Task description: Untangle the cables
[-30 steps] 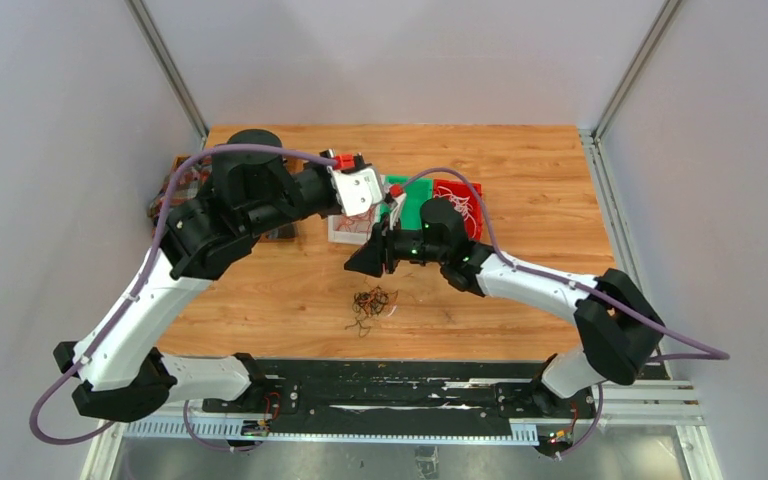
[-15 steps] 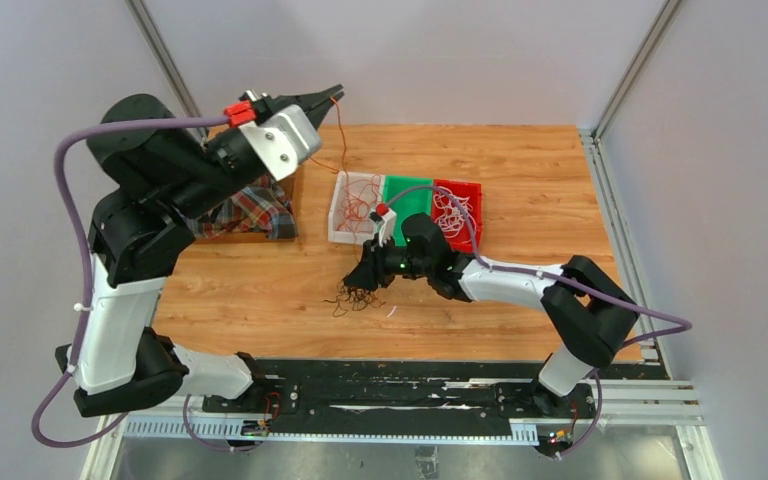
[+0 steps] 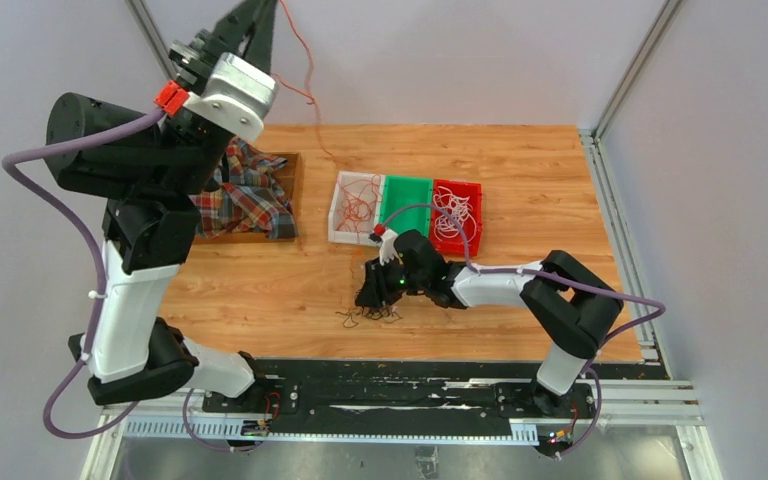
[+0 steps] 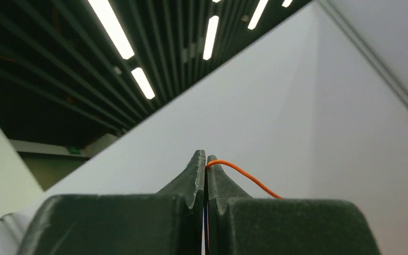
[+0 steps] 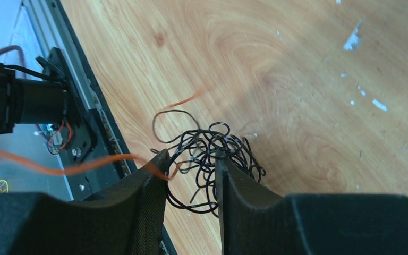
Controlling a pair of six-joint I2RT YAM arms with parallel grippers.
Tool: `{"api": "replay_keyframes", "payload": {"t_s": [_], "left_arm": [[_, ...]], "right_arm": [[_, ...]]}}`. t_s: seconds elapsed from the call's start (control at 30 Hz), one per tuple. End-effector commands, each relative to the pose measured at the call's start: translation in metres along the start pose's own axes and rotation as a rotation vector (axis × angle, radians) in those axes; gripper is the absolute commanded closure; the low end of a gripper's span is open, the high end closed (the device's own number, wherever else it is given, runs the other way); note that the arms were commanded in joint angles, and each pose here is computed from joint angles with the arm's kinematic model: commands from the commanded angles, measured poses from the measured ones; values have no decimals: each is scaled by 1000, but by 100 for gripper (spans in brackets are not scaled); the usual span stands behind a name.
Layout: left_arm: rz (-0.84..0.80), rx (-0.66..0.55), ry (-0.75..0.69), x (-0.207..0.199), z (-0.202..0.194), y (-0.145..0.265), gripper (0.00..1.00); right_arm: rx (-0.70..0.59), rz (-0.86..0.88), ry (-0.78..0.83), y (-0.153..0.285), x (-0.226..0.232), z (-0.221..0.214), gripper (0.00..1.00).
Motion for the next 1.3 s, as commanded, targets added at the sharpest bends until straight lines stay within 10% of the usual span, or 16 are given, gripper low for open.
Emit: {"api": "replay_keyframes", "payload": {"t_s": [0.0, 0.33, 1.27], "left_arm": [[380, -90, -139, 55, 25, -6, 100], [603, -165, -283, 85, 42, -6, 99], [216, 189, -351, -31, -67, -25, 99]], "right_arm": [[33, -53, -9, -2, -5, -15, 62], [42, -83, -23, 1, -8, -21, 60], [-111, -74, 53, 59, 27, 24, 60]]}}
Point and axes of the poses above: each gripper's point midway between its finger pads, its own y axis back along the fingers, its own x axis along the line the jaws close on, z = x × y, the point moved 10 cm from there along y, back along the fingers, and after that the axes turned 3 degrees about -y, right-handed, at the moved point
